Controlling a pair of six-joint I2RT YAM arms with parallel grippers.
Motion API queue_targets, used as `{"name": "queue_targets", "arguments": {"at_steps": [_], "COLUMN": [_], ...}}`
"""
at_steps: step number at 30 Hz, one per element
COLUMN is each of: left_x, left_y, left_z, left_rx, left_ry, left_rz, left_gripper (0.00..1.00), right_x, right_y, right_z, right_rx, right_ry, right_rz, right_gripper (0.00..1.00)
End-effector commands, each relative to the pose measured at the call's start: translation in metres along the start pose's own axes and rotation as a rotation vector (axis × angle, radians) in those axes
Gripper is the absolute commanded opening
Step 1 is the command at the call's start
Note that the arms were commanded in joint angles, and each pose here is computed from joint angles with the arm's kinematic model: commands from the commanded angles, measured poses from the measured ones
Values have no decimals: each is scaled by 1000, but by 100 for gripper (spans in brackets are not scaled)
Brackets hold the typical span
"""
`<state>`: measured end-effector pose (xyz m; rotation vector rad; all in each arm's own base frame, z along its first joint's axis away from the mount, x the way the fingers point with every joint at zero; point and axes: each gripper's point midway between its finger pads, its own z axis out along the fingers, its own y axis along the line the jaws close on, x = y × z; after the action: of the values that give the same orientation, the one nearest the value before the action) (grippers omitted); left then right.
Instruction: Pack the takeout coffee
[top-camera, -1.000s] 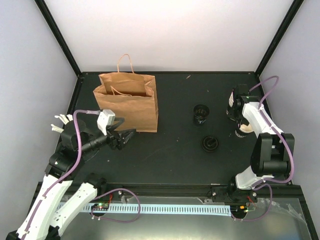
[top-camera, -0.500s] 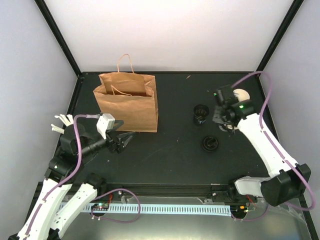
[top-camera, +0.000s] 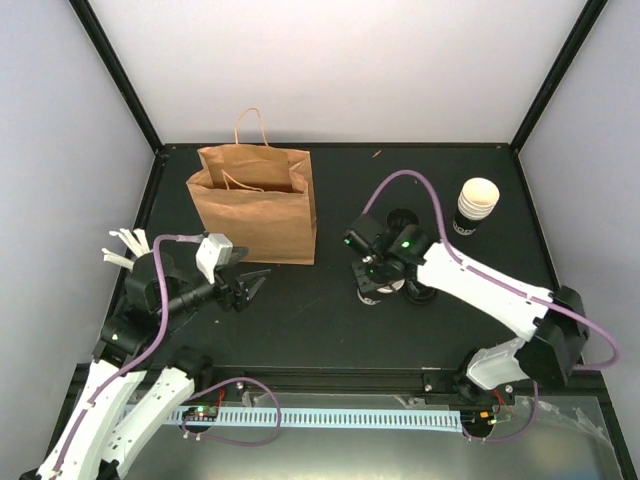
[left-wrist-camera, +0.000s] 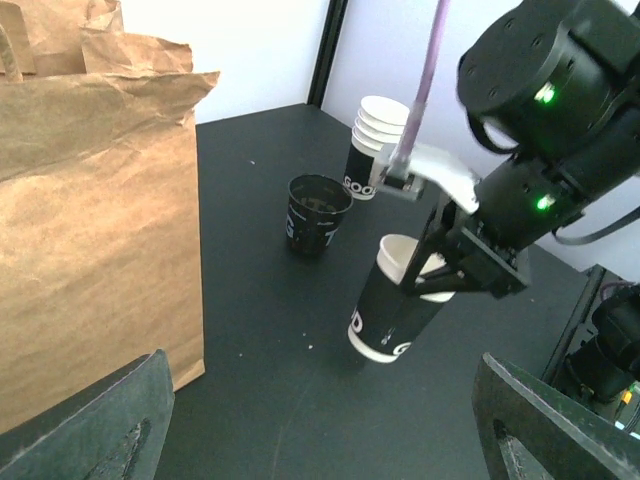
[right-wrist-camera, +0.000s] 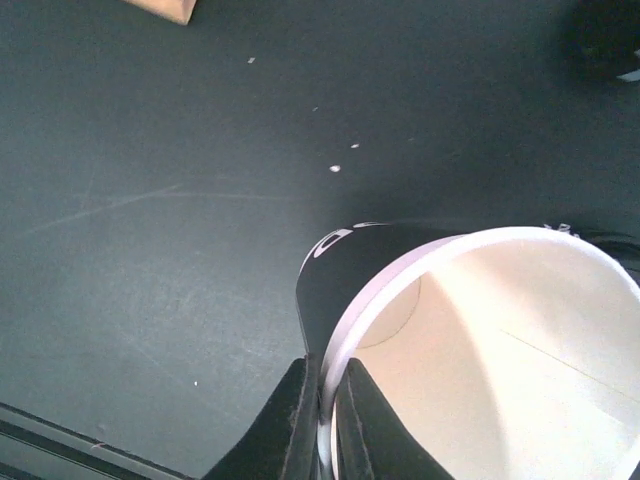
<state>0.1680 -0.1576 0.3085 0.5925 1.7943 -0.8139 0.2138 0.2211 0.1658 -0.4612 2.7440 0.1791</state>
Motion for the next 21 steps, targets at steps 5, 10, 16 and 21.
{"name": "queue_targets", "arguments": {"at_steps": [5,10,16,21], "left_x": [5,6,7,8], "left_y": [0,2,3,3], "left_z": [0,1,1,2], "left_rx": [-1,-9,-10,-10], "left_ry": [-7,-3,-3,-3], "left_rz": [0,-2,-2,-5], "left_gripper": [84,84,85,84], "right_x": [-1,-1,-8,-21], "right_y": [39,53,50,51], "right_z": [28,39,31,2], "right_rx": [59,55,73,41], "right_ry": [-2,6,-27,-92], "right_rz": [-116,-146,-135,-130], "right_gripper": [7,11,44,60]}}
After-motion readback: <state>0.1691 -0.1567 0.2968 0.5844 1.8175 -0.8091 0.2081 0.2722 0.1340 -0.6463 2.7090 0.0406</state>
